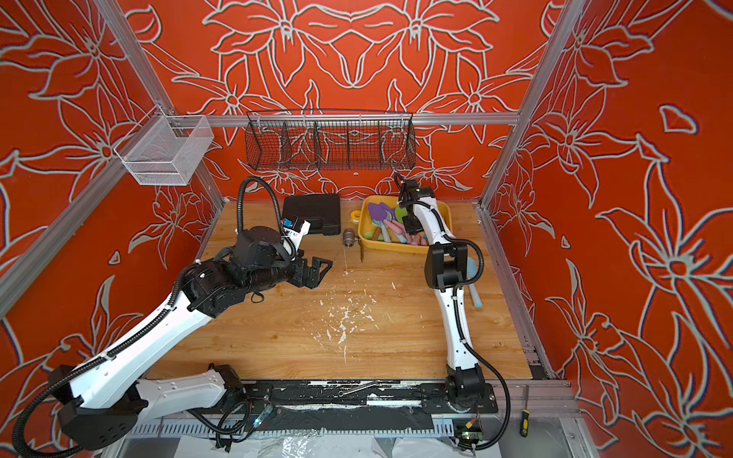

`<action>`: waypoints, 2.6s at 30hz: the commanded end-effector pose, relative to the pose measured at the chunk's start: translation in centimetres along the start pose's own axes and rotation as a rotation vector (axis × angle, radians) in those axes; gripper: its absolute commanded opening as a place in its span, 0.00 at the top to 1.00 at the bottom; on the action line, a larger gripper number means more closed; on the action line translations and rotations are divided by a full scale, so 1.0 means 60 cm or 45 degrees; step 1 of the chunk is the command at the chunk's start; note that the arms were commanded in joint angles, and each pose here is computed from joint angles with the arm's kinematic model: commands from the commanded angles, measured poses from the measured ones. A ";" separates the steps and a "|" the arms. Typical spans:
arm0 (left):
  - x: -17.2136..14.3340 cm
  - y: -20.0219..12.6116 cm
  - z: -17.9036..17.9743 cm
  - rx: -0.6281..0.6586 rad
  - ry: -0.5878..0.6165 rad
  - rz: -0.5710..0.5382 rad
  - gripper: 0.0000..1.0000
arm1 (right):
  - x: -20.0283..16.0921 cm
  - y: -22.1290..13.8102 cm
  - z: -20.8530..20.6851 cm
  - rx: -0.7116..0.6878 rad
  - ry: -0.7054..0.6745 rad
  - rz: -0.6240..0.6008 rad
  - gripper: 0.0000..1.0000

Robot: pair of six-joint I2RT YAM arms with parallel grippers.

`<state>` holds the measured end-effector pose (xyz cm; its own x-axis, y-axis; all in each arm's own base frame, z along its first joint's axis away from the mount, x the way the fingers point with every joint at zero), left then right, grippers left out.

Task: Take the shovel out of the storage box
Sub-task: Pick up the shovel from the storage box, then place the shovel at the center of the board.

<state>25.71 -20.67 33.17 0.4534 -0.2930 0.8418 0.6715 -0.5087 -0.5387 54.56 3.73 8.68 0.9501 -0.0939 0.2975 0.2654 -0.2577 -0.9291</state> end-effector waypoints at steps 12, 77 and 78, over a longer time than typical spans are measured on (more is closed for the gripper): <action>0.003 -0.019 0.025 0.130 0.043 -0.038 0.03 | 0.010 -0.073 -0.016 0.049 0.038 -0.058 0.94; 0.009 -0.026 0.014 0.069 0.028 -0.171 0.03 | -0.433 -0.076 -0.140 0.102 0.349 0.255 1.00; 0.007 -0.027 0.014 0.067 0.024 -0.172 0.03 | -0.435 -0.071 -0.141 0.096 0.355 0.265 1.00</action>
<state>25.78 -19.40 34.01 0.3537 -0.2665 0.8966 0.7523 -0.4885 -0.4420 26.46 0.03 6.47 0.9205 -0.3764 0.1049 0.0755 -0.0921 -0.9929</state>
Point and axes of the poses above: each gripper's point midway between its finger pads, its own y axis out along the fingers, its own z axis along the line the jaws close on, x = y × z, the point moved 2 cm from there along -y, back along the fingers, and after that the axes turned 14 degrees about y, right-handed, at the moved point
